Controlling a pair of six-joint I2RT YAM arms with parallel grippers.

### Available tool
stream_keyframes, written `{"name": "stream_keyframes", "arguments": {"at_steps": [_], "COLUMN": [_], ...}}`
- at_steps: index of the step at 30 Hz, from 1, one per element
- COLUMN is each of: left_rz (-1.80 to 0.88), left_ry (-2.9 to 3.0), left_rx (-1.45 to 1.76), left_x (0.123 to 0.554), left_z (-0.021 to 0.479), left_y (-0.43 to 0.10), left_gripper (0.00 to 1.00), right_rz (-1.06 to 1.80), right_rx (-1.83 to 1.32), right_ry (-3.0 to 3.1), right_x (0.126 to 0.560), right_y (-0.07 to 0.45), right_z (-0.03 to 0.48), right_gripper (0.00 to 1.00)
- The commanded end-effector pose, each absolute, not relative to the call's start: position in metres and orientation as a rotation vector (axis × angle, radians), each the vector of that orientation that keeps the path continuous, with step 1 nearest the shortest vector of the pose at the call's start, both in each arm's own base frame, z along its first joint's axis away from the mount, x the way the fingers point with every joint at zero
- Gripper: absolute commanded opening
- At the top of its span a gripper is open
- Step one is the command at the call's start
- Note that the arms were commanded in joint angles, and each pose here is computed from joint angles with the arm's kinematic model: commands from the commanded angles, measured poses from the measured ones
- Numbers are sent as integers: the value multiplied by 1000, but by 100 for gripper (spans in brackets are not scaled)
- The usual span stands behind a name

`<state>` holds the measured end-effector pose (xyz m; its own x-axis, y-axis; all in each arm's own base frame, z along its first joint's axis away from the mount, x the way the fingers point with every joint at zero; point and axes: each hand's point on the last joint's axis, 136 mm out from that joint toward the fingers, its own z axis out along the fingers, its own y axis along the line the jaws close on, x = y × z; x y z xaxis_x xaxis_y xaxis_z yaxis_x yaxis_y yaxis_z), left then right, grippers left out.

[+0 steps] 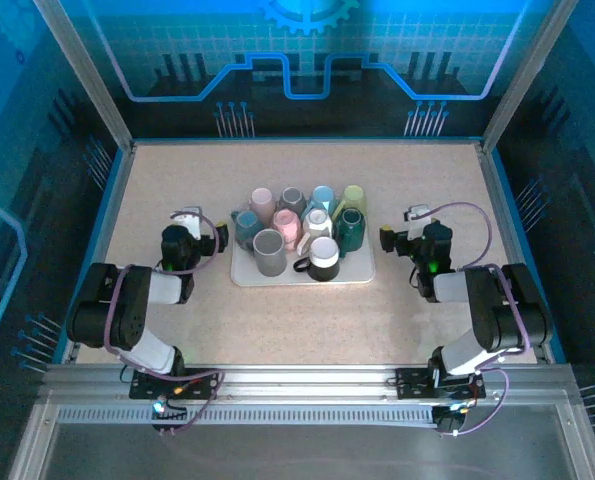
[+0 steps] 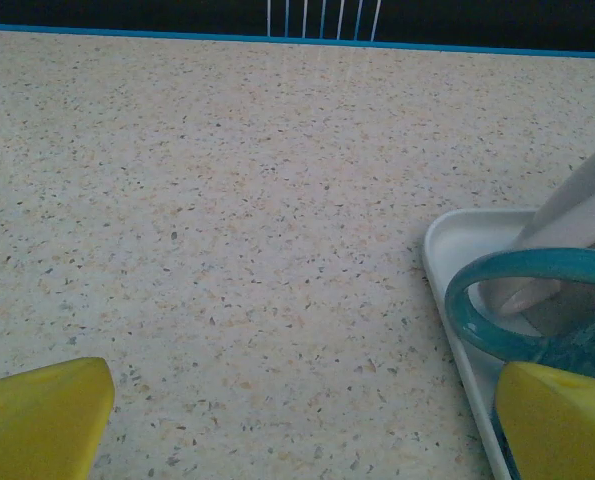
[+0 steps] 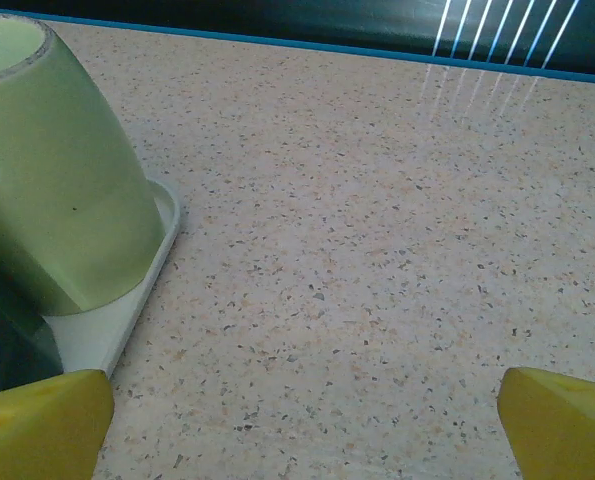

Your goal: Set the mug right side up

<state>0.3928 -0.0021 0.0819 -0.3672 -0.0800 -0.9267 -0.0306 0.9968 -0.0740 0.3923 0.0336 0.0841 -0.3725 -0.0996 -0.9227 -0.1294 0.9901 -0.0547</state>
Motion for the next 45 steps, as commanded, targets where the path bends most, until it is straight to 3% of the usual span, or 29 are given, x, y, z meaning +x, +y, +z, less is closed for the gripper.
{"name": "stream_keyframes", "arguments": {"at_steps": [1,35,40,45], "left_rz": [-48,-70,-11,-28], "left_ry": [1904,1922,1915,1726], "left_rx": [-75,-54,-106,-223], "left_x": [399,400,394,388], "left_z": [95,97,127,207], "left_y": [-3,-7,2,10], "left_gripper": [99,99,99,99], "right_rz": [28,60,-11,-57], "right_rx": [-171,-199,-149,-162], "right_ry": [1919,1911,1893,1799], "right_x": [400,398,395,389], "right_y": [32,37,28,44], "right_z": [97,98,123,195], "right_gripper": [100,100,100,100]}}
